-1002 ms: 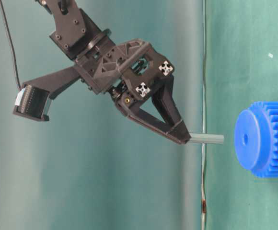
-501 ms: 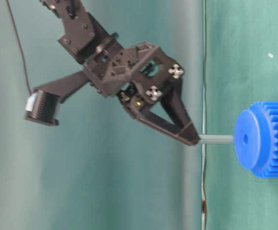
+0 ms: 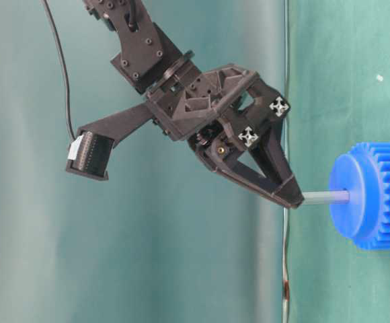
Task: Insert the shaft into the center hole of the gear.
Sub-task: 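Carry the held shaft over the blue gear's center hole, then lower the shaft with the right gripper into the gear's center hole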
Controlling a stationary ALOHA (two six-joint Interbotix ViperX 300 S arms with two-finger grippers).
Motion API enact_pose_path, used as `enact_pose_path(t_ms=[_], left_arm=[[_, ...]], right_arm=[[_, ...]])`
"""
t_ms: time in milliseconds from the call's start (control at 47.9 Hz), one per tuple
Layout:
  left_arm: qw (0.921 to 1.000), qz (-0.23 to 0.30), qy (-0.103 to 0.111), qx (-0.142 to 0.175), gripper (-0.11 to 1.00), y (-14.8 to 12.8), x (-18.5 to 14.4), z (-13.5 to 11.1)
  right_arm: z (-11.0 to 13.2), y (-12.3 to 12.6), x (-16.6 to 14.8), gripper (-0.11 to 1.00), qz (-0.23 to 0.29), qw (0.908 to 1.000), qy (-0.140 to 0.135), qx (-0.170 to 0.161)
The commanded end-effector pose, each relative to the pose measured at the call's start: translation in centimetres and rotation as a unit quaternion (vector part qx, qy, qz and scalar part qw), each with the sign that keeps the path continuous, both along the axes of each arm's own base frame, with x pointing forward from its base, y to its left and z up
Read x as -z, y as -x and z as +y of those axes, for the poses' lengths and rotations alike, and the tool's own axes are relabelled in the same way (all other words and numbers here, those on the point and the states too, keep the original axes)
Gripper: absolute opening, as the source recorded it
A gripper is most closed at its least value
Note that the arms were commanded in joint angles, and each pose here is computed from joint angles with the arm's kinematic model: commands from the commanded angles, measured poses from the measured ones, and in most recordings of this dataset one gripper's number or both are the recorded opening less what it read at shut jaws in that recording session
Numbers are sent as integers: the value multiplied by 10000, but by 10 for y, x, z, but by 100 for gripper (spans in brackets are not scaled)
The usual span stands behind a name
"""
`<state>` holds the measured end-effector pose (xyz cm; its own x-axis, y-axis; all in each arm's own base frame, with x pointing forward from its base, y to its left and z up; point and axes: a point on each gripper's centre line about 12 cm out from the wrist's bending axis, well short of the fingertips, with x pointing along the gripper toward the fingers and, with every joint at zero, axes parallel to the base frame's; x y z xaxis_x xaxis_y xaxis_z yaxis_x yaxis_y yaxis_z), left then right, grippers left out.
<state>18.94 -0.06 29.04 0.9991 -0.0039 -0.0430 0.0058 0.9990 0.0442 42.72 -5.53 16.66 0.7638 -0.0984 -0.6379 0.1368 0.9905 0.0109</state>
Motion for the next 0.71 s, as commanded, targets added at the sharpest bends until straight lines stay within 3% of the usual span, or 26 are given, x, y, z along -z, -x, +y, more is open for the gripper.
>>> enact_pose_path(t_ms=[0,689], left_arm=[[9999,-146,-7,18,0,-2,-11,-1],[9999,-146,-15,18,0,-2,-11,-1]], right_arm=[[0,-2,-8,17,-122,9999,16,1],[1,7,-46,17,-288,9996,49,-11]])
